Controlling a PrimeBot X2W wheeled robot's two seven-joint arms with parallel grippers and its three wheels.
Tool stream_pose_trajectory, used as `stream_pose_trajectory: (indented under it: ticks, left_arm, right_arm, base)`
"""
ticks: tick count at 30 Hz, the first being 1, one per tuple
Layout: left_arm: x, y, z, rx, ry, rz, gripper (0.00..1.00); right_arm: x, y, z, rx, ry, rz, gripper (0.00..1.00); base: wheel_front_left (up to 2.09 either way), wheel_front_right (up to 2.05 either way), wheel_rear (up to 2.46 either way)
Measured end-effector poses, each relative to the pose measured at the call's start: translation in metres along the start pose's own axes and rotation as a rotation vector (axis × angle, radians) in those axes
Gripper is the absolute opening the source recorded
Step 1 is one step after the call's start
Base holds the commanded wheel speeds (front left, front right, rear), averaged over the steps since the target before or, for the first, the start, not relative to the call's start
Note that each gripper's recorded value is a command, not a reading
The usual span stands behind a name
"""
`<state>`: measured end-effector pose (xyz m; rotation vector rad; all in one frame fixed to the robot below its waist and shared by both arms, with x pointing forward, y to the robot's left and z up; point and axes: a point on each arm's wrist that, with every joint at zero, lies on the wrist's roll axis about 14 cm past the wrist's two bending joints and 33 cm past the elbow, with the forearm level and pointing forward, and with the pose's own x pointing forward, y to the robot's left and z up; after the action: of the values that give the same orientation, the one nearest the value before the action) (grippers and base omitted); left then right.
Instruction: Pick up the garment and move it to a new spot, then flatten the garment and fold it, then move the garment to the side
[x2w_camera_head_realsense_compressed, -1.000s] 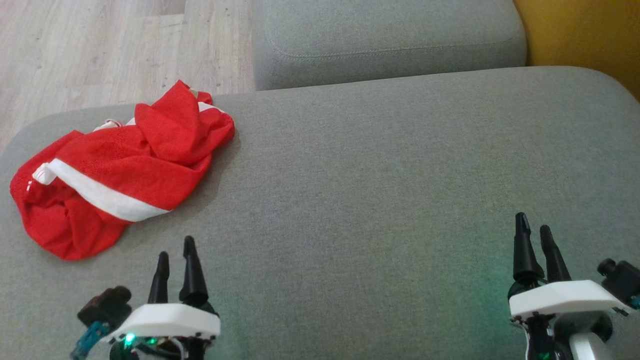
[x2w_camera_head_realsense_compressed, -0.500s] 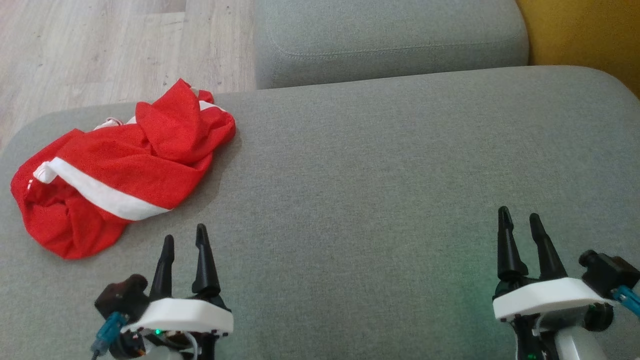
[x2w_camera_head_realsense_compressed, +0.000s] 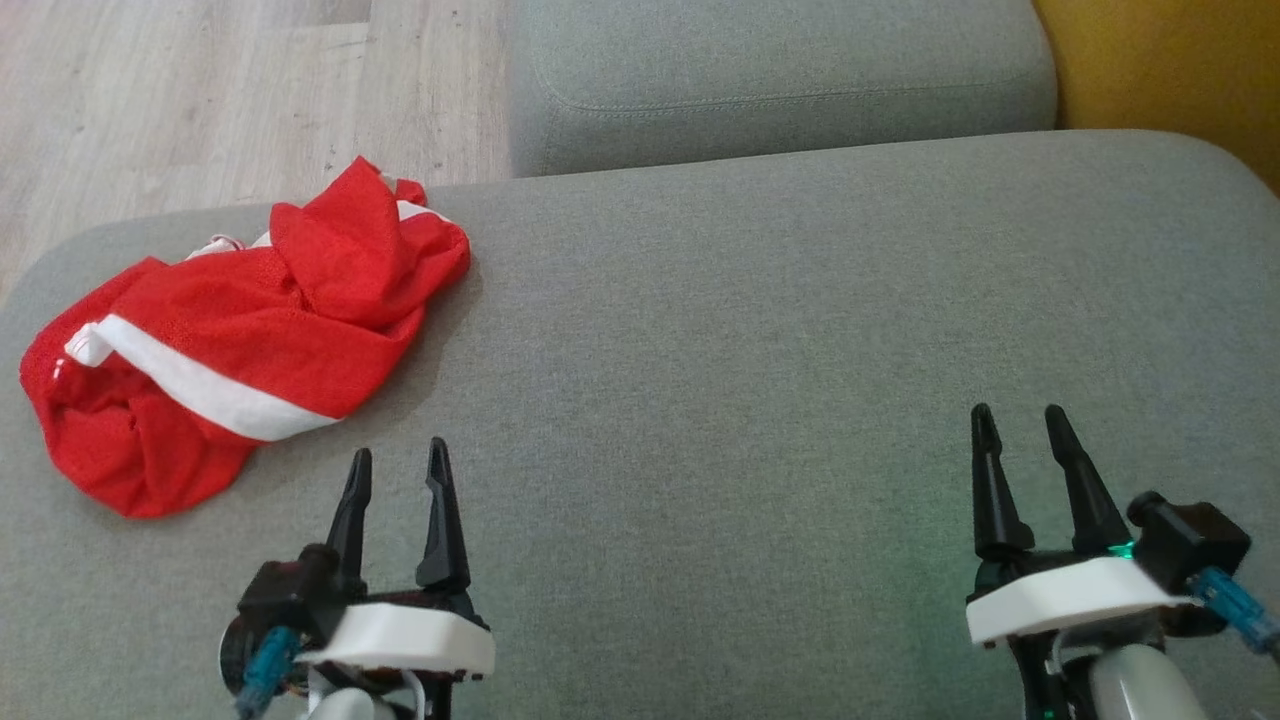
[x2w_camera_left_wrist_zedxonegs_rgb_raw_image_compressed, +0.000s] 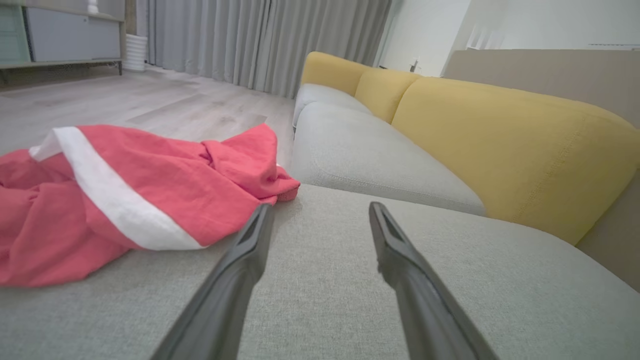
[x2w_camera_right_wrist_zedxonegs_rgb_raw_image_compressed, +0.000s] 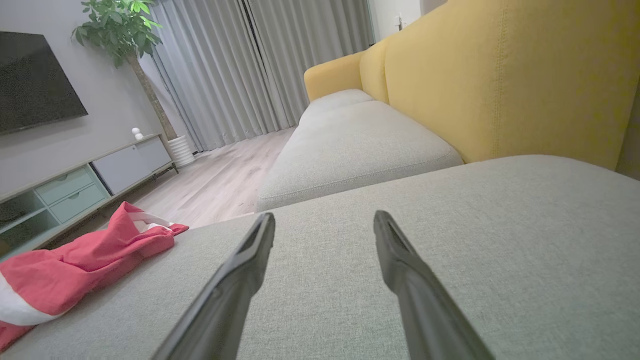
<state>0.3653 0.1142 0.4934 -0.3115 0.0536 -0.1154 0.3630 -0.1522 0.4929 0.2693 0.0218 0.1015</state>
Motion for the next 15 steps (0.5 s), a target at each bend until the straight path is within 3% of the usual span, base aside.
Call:
stream_pose_trajectory:
  ticks: [15]
  left_arm:
    - [-0.002,-0.016,0.009,0.196,-0.069,-0.058,1.00]
  right_arm:
    - [0.000,0.015,0.008,-0.187,-0.046,0.072,1.00]
  base:
    - [0.00,0.00,0.00]
